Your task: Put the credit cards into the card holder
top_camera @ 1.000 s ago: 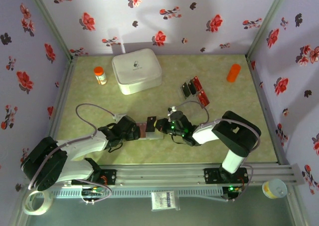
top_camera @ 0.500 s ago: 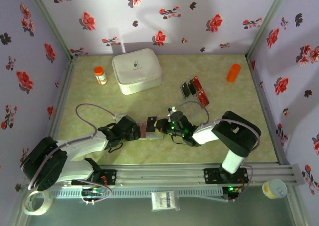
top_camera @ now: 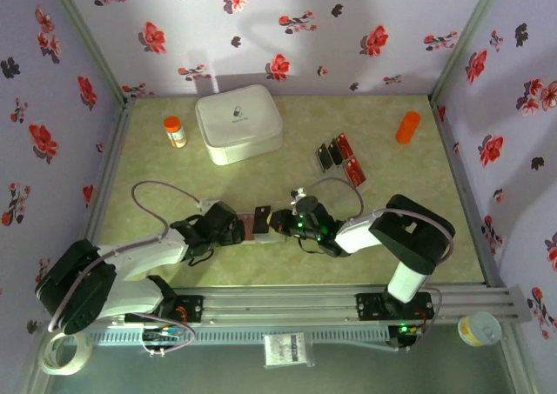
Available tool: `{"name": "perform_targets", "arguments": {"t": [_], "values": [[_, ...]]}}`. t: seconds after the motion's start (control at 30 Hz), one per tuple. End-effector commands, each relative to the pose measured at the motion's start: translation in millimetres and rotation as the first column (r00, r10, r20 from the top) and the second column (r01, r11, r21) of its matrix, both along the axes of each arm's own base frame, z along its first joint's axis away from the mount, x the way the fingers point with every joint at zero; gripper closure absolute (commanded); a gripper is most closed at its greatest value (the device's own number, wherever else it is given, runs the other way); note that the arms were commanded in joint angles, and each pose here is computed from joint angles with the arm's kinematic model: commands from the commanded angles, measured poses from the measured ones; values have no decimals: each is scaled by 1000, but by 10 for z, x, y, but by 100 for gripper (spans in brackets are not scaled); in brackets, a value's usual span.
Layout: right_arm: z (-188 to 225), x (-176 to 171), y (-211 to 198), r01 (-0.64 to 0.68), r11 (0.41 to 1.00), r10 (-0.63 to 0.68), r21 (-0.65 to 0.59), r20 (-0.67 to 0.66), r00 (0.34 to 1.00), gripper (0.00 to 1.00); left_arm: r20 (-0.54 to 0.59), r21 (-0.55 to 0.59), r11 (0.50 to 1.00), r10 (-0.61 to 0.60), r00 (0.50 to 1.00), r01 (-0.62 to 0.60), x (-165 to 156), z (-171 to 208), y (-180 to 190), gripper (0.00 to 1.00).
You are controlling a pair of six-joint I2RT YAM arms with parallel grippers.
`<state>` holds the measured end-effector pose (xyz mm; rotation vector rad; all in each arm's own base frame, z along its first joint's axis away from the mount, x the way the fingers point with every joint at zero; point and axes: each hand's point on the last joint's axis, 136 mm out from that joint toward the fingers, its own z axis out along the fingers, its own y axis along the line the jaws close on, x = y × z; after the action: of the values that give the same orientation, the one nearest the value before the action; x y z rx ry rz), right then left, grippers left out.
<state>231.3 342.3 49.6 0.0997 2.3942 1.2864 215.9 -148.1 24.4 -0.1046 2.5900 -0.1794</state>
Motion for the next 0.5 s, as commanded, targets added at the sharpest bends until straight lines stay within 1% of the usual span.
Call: {"name": "perform_targets", "arguments": {"t": [0.0, 0.17, 0.47], "values": [[-39, 11, 22, 12, 1000, -12, -10, -6, 1000, 100, -13, -2, 1000, 5, 1000, -5, -14, 64, 9, 0], [-19, 10, 36, 10, 1000, -10, -4, -4, 1000, 100, -6, -14, 1000, -11, 1000, 11, 32, 103, -72, 0], [97, 10, 25, 5, 1000, -6, 3, 16, 1000, 100, -55, 26, 999, -22, 998, 23, -26, -112, -85, 0]]}}
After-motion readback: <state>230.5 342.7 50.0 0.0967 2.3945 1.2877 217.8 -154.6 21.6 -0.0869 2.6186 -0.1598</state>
